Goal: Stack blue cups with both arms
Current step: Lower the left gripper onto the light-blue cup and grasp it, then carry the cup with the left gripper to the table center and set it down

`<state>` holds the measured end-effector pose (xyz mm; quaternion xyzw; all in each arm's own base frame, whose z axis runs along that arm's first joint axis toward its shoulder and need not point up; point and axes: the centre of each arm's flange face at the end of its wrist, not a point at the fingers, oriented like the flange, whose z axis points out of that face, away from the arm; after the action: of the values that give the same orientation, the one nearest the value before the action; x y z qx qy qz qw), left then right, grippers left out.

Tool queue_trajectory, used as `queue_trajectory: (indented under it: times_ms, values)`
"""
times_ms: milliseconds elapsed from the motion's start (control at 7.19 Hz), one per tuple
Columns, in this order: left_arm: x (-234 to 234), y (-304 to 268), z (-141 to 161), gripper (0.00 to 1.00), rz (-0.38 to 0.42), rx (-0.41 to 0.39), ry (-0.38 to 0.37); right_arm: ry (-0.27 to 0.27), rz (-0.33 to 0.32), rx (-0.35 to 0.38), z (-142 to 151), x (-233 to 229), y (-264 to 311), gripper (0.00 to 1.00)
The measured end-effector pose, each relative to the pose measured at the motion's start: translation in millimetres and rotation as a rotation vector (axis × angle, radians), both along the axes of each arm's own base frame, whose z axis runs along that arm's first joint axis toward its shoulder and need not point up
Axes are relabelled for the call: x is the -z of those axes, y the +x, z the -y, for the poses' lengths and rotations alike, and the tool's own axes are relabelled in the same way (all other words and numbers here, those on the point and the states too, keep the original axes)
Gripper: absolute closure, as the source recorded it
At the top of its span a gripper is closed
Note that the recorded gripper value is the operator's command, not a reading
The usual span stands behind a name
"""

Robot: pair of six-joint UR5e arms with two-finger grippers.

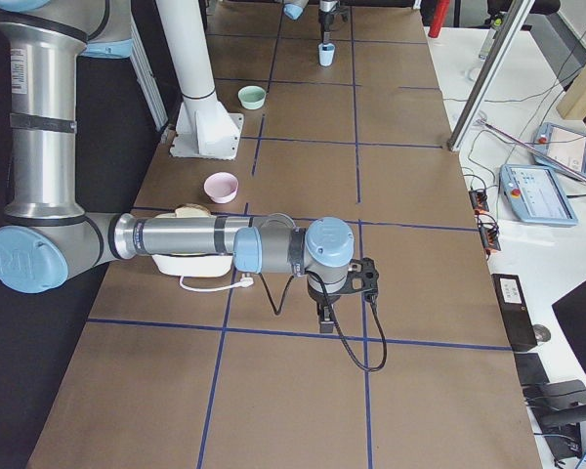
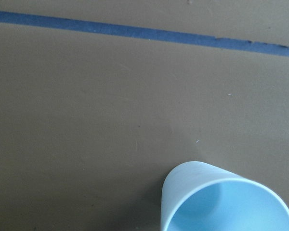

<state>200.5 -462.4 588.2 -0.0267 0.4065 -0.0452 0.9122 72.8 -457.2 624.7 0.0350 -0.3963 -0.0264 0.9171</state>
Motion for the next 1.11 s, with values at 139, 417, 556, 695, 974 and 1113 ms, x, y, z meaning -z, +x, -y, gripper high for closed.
queue_trajectory:
  times_ms: [139, 417, 556, 695, 974, 1113]
  values:
    - [0, 2, 0, 0.91, 0.000, -0.003, 0.001, 0.000, 0.001, 0.000, 0, 0, 0, 0.00]
    - [2, 4, 1, 1.00, 0.001, -0.005, 0.000, 0.000, 0.002, 0.000, 0, 0, 0, 0.00]
    - [4, 5, 2, 1.00, -0.002, -0.006, -0.002, 0.001, 0.004, 0.000, 0, 1, 0, 0.00]
    - [9, 7, 4, 1.00, -0.002, -0.006, -0.012, 0.002, 0.007, 0.000, 0, 2, -1, 0.00]
    - [68, 17, 24, 1.00, 0.021, -0.005, -0.057, 0.009, 0.008, 0.000, 3, 6, -1, 0.00]
    - [123, 26, 39, 1.00, 0.035, -0.006, -0.077, 0.014, 0.009, 0.000, 5, 8, -1, 0.00]
